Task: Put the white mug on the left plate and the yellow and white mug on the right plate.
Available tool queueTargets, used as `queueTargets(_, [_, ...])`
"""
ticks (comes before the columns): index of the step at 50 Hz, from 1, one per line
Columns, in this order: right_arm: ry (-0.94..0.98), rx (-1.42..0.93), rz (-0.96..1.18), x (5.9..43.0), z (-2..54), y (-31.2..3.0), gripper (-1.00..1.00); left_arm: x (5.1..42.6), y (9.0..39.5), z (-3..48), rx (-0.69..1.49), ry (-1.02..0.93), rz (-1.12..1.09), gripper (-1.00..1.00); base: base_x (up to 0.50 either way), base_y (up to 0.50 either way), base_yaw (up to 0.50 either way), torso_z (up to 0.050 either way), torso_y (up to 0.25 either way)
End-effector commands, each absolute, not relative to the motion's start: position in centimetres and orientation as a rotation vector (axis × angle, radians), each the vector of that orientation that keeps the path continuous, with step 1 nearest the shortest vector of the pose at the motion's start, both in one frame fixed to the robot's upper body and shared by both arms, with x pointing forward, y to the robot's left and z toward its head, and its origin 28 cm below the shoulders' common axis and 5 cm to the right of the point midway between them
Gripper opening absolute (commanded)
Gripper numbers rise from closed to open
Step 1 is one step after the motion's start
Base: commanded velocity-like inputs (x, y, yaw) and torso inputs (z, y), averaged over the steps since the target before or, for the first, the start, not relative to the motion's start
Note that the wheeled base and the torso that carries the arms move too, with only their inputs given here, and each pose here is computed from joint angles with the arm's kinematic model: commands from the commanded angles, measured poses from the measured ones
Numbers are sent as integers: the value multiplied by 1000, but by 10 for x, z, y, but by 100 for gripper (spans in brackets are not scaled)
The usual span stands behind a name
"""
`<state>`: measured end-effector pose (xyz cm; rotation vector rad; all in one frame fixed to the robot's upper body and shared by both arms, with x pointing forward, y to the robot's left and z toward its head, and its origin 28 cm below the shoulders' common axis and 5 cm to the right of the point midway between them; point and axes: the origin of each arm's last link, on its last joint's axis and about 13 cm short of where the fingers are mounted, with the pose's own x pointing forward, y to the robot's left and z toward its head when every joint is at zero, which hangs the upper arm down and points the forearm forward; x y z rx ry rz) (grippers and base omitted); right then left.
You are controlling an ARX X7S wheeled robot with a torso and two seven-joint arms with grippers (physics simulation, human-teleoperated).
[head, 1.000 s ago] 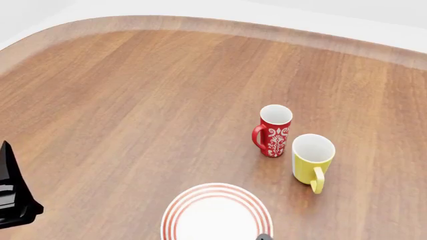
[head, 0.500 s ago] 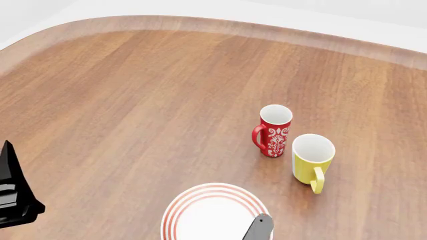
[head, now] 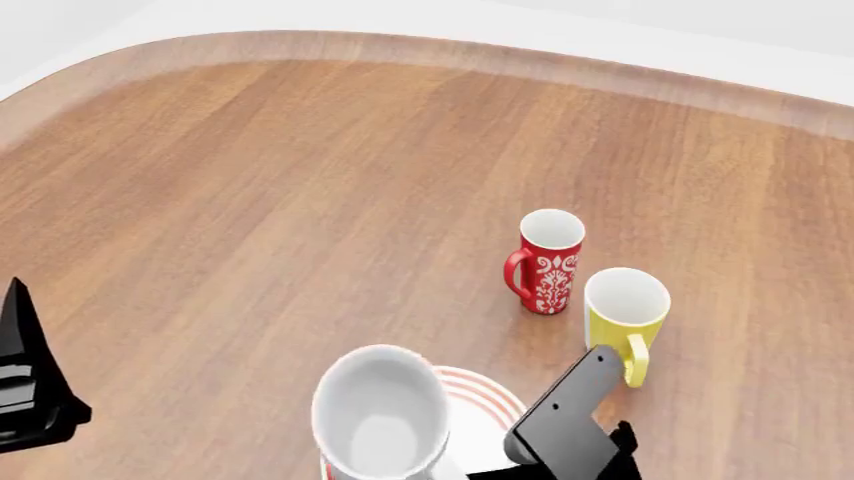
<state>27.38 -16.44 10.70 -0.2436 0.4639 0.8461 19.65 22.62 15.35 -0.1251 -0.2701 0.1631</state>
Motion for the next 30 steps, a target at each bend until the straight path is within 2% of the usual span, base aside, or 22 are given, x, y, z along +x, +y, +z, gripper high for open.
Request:
queueTargets(1, [471, -115, 737, 292, 107, -168, -100, 197, 224, 153, -124, -270, 151, 100, 0, 0, 0, 0, 0])
queueTargets(22, [641, 5, 606, 322, 87, -169, -100, 190, 222, 157, -134, -275, 143, 100, 0, 0, 0, 0, 0])
queueTargets(30, [669, -22, 674, 322, 88, -168, -100, 190, 221, 157, -137, -275, 144, 100, 0, 0, 0, 0, 0])
